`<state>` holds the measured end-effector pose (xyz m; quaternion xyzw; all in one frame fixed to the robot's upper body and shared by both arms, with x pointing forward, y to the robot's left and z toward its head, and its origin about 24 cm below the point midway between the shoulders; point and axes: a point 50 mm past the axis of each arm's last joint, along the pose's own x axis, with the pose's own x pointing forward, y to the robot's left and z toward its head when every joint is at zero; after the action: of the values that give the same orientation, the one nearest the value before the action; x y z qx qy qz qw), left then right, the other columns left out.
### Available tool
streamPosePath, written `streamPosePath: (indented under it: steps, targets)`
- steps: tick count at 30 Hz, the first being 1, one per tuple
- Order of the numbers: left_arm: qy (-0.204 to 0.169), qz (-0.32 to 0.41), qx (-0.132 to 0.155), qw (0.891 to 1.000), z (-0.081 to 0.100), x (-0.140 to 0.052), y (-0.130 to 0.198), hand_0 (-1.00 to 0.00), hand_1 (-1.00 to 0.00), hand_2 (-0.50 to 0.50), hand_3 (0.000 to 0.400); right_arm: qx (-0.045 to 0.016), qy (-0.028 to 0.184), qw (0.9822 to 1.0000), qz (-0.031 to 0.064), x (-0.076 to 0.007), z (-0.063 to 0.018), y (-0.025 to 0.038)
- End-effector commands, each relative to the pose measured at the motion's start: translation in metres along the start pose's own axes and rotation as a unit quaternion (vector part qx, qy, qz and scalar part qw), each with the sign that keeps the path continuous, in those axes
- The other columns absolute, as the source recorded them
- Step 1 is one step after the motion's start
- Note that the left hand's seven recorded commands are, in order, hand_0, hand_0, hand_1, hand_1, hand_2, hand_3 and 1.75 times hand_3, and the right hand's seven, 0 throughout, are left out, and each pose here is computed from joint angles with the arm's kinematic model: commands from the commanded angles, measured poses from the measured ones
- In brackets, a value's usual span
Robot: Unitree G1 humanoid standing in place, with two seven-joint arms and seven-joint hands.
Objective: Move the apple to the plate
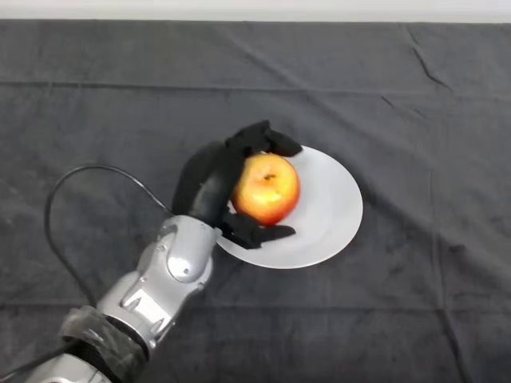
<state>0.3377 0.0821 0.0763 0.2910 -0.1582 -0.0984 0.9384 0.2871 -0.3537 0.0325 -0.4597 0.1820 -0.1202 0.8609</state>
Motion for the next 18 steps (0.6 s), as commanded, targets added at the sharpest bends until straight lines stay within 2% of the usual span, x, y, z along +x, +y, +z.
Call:
streamPosePath:
  steps: [1, 10, 18]
  targets:
    - [-0.016, 0.003, -0.005, 1.0, 0.009, 0.002, -0.001, -1.0, -1.0, 0.0, 0.4, -0.0299, 0.06, 0.9962, 0.0566, -0.0196, -0.0342, 0.032]
    - [-0.021, -0.028, -0.007, 0.999, 0.015, 0.001, -0.017, -1.0, -1.0, 0.0, 0.4, -0.03, 0.06, 0.9962, 0.0567, -0.0196, -0.0342, 0.0319]
    - [-0.022, -0.049, -0.006, 0.999, 0.013, 0.0, -0.022, -1.0, -1.0, 0.0, 0.4, -0.0302, 0.06, 0.9961, 0.0567, -0.0195, -0.0342, 0.0319]
